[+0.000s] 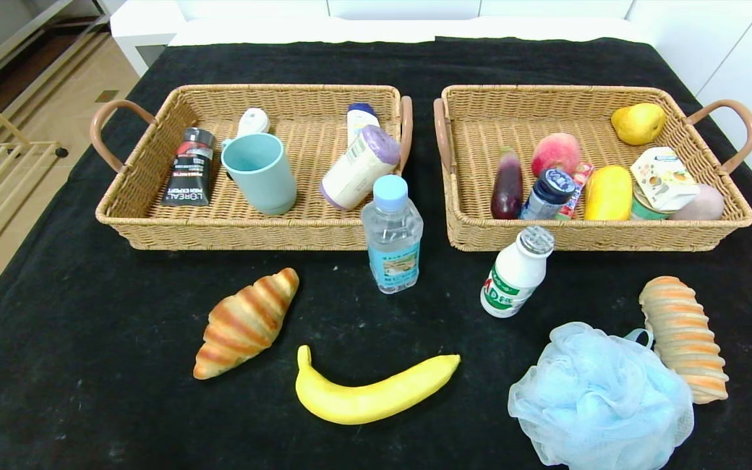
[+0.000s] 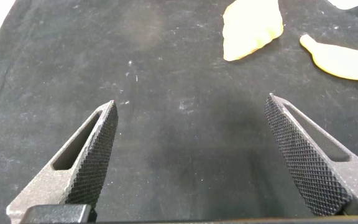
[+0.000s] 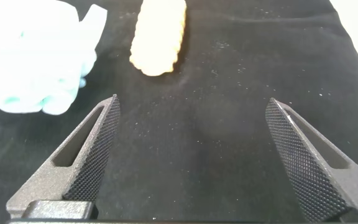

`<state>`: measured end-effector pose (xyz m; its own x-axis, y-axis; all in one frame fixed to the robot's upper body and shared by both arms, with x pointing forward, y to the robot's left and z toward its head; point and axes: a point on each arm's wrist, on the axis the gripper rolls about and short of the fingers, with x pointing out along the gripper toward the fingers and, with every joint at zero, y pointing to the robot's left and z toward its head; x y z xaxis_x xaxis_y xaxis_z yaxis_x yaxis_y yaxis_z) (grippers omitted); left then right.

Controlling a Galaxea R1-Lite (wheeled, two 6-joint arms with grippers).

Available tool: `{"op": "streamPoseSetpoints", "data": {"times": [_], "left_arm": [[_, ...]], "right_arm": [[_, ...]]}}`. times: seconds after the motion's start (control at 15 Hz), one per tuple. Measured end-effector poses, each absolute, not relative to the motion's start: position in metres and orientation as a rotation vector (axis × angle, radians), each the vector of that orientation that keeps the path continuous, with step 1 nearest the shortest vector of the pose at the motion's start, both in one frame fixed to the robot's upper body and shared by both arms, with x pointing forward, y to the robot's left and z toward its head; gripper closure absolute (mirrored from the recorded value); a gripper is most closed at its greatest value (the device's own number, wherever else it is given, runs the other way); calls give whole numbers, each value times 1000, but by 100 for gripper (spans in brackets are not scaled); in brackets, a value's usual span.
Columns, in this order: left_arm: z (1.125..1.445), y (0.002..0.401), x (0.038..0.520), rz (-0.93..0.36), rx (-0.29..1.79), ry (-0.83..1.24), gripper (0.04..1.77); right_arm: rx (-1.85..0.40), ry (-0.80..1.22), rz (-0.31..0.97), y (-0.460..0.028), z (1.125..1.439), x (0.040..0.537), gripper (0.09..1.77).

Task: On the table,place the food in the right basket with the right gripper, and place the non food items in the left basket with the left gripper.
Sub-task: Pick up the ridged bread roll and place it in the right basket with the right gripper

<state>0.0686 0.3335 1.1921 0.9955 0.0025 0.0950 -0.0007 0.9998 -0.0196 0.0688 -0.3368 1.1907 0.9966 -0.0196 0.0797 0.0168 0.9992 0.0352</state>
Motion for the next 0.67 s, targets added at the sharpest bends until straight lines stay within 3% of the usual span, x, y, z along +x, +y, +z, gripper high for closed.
{"op": "streamPoseSetpoints", "data": {"times": [0.4, 0.67], "left_arm": [[1222, 332, 62, -79, -76, -214, 9], [1253, 328, 64, -241, -54, -211, 9]], "right_arm": [[47, -66, -18, -337, 1191, 69, 15], [64, -120, 87, -335, 1242, 66, 15]]}}
